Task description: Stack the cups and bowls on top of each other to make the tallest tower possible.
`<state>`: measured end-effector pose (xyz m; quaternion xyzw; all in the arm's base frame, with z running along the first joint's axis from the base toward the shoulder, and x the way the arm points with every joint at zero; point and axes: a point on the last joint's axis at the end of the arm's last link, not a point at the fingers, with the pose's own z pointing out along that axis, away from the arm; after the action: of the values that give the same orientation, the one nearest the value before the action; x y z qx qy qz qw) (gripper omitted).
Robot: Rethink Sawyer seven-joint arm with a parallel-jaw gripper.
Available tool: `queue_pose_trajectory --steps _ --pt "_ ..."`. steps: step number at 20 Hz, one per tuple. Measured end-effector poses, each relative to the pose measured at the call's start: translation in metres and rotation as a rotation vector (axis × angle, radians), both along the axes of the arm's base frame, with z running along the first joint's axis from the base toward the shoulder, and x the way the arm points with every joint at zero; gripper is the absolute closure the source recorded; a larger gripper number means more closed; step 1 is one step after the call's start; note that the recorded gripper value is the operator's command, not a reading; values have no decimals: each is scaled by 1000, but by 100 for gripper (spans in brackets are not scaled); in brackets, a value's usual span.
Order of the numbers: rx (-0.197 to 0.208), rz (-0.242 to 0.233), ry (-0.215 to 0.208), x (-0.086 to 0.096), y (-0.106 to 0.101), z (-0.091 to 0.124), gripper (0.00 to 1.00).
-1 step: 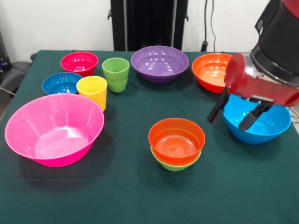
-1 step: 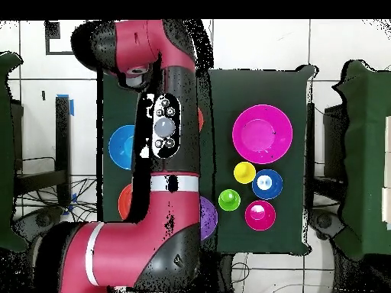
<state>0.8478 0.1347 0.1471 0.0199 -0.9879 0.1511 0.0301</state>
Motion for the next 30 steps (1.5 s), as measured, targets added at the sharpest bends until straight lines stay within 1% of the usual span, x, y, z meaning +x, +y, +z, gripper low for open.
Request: queue_pose_trajectory --steps 7,11,13,16,17,20,21,24,30 --pt "7 52 -42 20 -20 22 0" --pt "11 68 -48 26 -35 26 0" --pt "11 78 -44 28 -45 24 0" --pt "11 83 -37 28 -54 21 0" --pt "11 88 -30 29 -62 19 0" --pt "12 95 -23 29 -72 17 0" --pt "13 102 -16 30 -80 16 0" --pt "14 115 -4 30 -94 13 0" --pt "16 141 17 30 -114 4 0"
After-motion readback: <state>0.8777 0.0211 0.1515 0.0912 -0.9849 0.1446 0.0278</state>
